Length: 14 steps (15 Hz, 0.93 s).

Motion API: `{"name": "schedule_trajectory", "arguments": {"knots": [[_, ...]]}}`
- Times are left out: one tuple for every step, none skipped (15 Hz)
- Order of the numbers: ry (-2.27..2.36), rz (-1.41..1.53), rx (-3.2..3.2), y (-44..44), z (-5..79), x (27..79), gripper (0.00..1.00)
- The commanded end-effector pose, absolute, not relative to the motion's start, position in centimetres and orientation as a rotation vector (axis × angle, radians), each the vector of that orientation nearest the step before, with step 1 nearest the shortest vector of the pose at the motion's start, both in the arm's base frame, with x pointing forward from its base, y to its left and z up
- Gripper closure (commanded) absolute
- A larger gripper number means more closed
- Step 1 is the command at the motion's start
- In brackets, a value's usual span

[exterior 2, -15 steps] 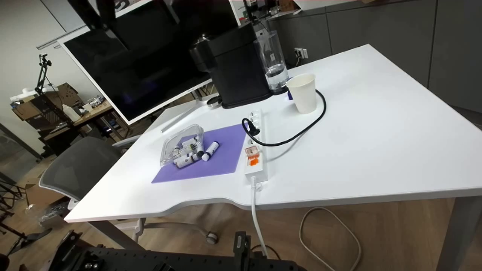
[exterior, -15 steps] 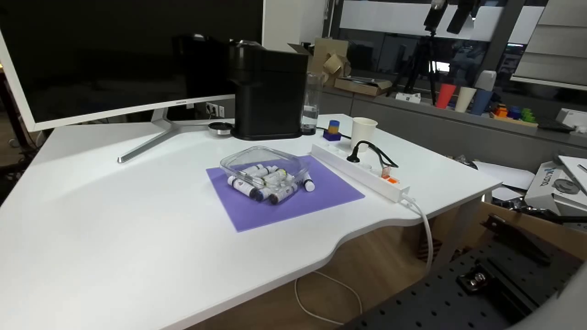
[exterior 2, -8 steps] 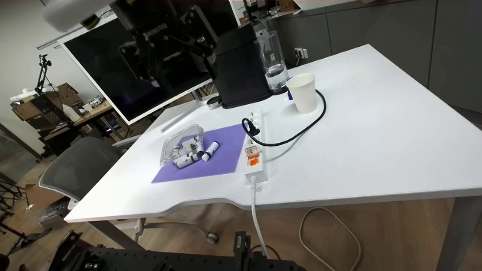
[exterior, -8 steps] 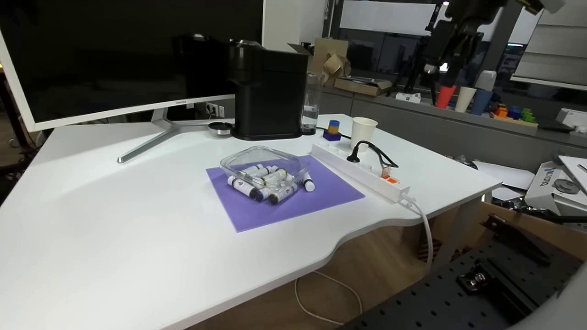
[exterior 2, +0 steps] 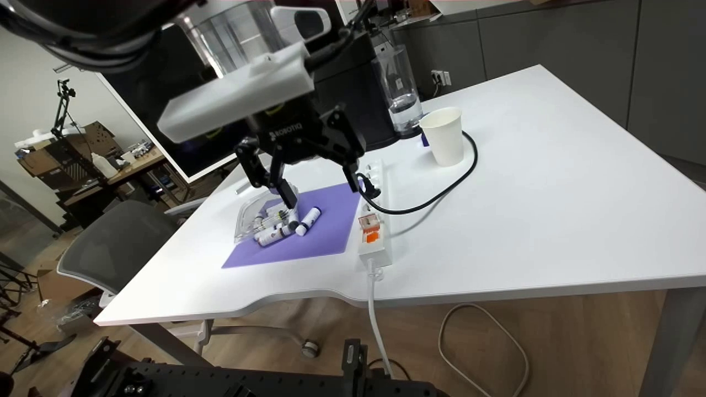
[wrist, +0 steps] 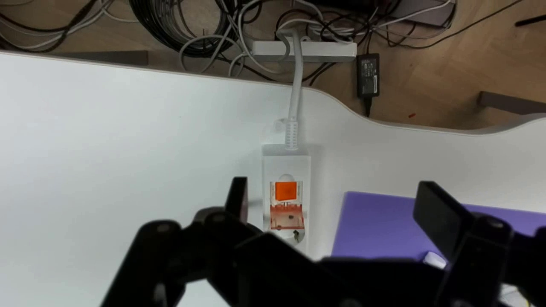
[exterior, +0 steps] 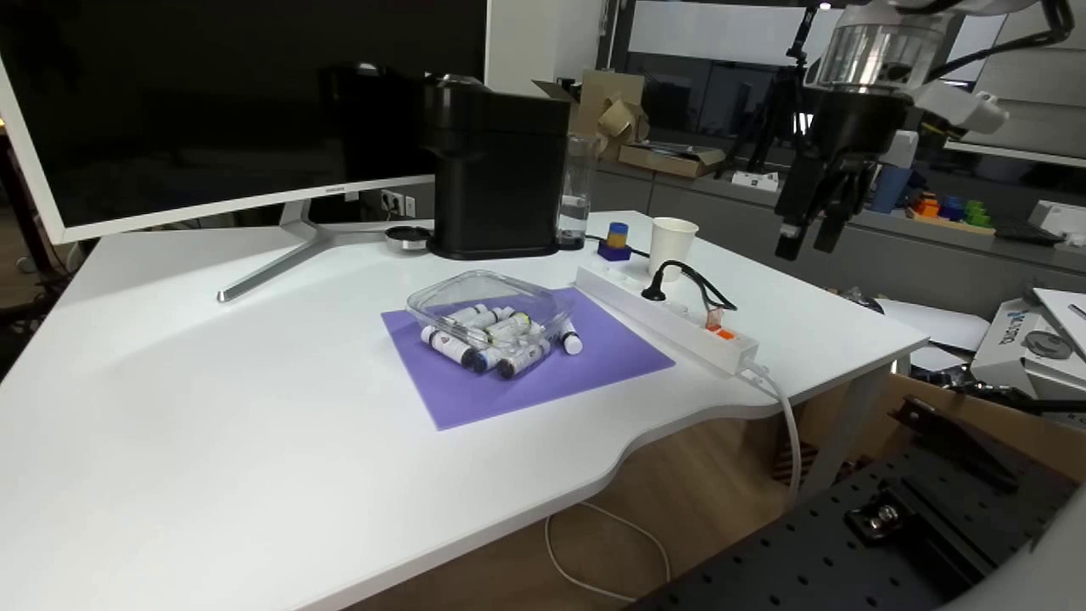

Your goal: Switch on the extension cord

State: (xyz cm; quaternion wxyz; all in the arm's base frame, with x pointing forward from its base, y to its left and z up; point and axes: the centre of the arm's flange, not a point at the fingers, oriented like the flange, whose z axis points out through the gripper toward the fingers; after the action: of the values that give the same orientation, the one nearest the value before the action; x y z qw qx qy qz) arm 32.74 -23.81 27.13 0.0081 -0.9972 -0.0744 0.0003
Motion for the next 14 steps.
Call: {"name": "schedule_trajectory", "arguments": {"knots": [[-0.18,-0.006,-3.156,-24.6,25.4,33.9,0.0],[-0.221,0.003,-3.13,-23.9,25.9,33.0,0.0],[-0.22,0.004,-3.138,-24.0,25.5,33.2,0.0],[-0.221,0.009,-3.14,-24.0,25.3,33.2,0.0],[-0.22,0.009,-3.142,-24.1,25.2,33.3,0.0],[-0.219,0.007,-3.144,-24.1,25.2,33.3,0.0],[-0.209,-0.015,-3.182,-24.0,25.4,33.1,0.0],[-0.188,-0.022,-3.212,-24.0,25.1,33.4,0.0],[-0.175,-0.015,-3.233,-24.2,24.7,33.8,0.0],[-0.162,-0.018,-3.251,-24.4,24.0,34.4,0.0],[-0.149,-0.026,-3.265,-24.5,23.3,35.0,0.25],[-0.14,-0.036,-3.276,-24.5,22.7,35.4,0.27],[-0.138,-0.034,-3.283,-24.4,21.9,35.8,0.33],[-0.132,-0.031,-3.29,-24.2,21.2,36.2,0.4]]}}
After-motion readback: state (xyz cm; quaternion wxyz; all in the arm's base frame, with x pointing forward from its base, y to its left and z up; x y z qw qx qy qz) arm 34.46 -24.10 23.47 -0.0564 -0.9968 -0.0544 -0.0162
